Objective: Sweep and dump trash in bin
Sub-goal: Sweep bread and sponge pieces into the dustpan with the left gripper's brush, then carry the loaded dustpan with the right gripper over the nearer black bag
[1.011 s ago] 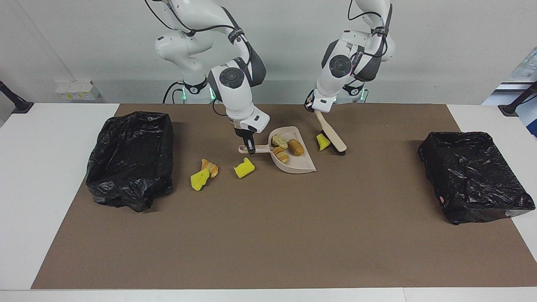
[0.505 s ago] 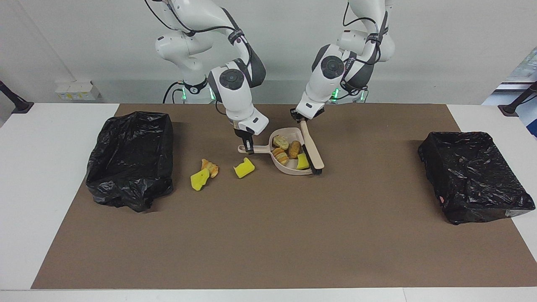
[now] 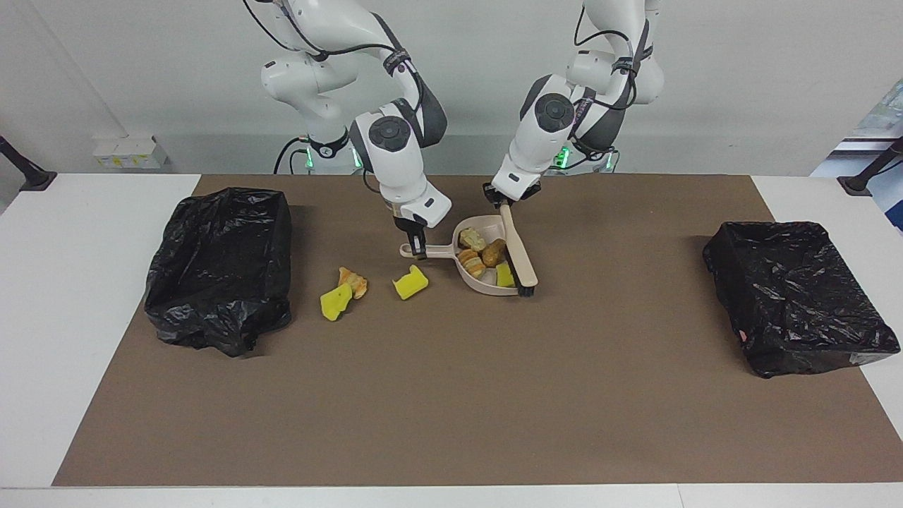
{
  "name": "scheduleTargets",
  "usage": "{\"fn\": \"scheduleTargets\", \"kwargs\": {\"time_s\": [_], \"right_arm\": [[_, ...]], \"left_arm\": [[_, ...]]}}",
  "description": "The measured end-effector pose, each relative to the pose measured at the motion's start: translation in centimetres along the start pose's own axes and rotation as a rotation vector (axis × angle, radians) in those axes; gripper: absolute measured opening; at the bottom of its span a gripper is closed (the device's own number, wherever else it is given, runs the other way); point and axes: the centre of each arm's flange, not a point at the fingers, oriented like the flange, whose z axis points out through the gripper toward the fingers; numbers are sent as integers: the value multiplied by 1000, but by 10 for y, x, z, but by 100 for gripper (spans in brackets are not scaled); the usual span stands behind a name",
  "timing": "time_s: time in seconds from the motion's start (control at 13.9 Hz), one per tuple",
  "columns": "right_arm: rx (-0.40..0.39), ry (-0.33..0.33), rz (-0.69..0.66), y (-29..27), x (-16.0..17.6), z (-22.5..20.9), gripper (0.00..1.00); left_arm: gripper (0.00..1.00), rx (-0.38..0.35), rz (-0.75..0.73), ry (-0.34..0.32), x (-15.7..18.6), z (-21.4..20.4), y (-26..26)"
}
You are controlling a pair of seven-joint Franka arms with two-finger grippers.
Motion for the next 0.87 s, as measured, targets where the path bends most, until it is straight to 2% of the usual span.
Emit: {"fn": "scheduleTargets", "kwargs": {"time_s": [0.22, 0.51, 0.65, 0.87], "right_arm": [[-21, 12, 65, 18, -12, -28, 32], [-69, 30, 140, 42, -44, -67, 32], [-68, 31, 190, 53, -72, -88, 32], [-54, 27, 289, 66, -130, -122, 32]], "left_arm": [[27, 30, 24, 9, 2, -19, -14], [27, 86, 80, -83, -7, -30, -40], [27, 102, 97, -86, -20, -24, -38], [27, 148, 120, -77, -61, 6, -28]]}}
